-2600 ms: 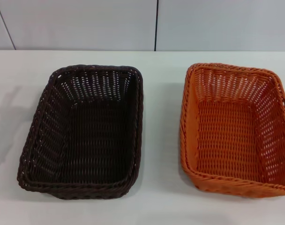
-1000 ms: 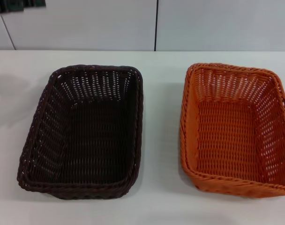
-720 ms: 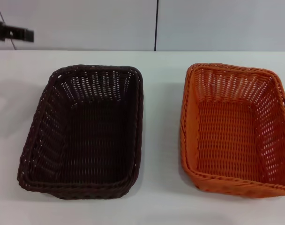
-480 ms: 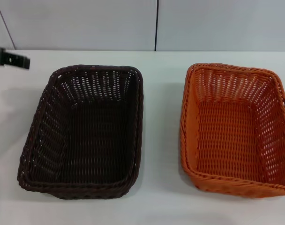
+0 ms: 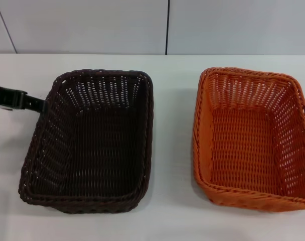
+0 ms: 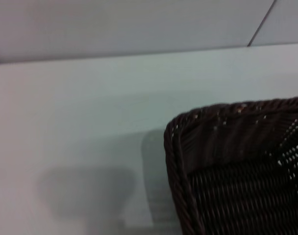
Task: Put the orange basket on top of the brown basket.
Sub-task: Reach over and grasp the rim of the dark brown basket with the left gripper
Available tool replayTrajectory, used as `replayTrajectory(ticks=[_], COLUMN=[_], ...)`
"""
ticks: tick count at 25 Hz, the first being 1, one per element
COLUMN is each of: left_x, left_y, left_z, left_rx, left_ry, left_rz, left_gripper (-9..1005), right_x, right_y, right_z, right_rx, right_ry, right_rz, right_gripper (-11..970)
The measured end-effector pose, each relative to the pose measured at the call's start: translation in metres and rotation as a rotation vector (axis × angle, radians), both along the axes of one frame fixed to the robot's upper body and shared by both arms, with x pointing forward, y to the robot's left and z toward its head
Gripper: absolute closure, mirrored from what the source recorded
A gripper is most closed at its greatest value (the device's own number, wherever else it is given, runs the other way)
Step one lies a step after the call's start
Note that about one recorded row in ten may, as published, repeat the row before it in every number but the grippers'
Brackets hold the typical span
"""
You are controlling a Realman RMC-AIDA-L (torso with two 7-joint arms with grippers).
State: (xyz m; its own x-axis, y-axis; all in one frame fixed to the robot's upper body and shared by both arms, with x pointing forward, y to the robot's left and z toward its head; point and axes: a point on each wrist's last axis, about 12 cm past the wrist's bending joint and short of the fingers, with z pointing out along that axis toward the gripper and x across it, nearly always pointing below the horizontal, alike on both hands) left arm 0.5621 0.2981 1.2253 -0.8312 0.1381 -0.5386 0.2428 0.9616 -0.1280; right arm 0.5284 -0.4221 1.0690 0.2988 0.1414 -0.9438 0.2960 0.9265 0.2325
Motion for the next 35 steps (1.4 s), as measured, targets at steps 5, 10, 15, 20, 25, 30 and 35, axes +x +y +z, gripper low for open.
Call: replayTrajectory(ticks=[5, 10, 15, 20, 25, 30, 35], left_x=[-0.001, 0.0, 0.001, 0.003, 0.004, 0.006, 0.008], left_y=[0.003, 0.003, 0.0, -0.001, 0.0, 0.001, -0.004], left_z=[-0.011, -0.02, -0.026, -0.032, -0.04, -0.048, -0.056], left_rx=[-0.016, -0.044, -0.059, -0.065, -0.074, -0.078, -0.075], left_ry=[0.03, 0.054, 0.066, 0.074, 0.089, 0.104, 0.116], left_rz=[0.022, 0.024, 0.017, 0.019, 0.029, 0.032, 0.019], left_gripper=[137, 137, 137, 137, 136, 136, 136], right_x=[0.0, 0.0, -0.002, -0.003, -0.002, 0.0, 0.002], right_y=[0.0, 0.0, 0.0, 0.001, 0.004, 0.009, 0.012], right_z=[-0.001, -0.002, -0.003, -0.005, -0.006, -0.007, -0.007], right_rx=[0.0, -0.003, -0.002, 0.003, 0.002, 0.007, 0.015], right_ry=[0.012, 0.016, 0.018, 0.021, 0.025, 0.029, 0.029], right_rz=[0.001, -0.001, -0.003, -0.003, 0.01, 0.027, 0.034], right_gripper=[399, 399, 398, 398, 397, 399, 397])
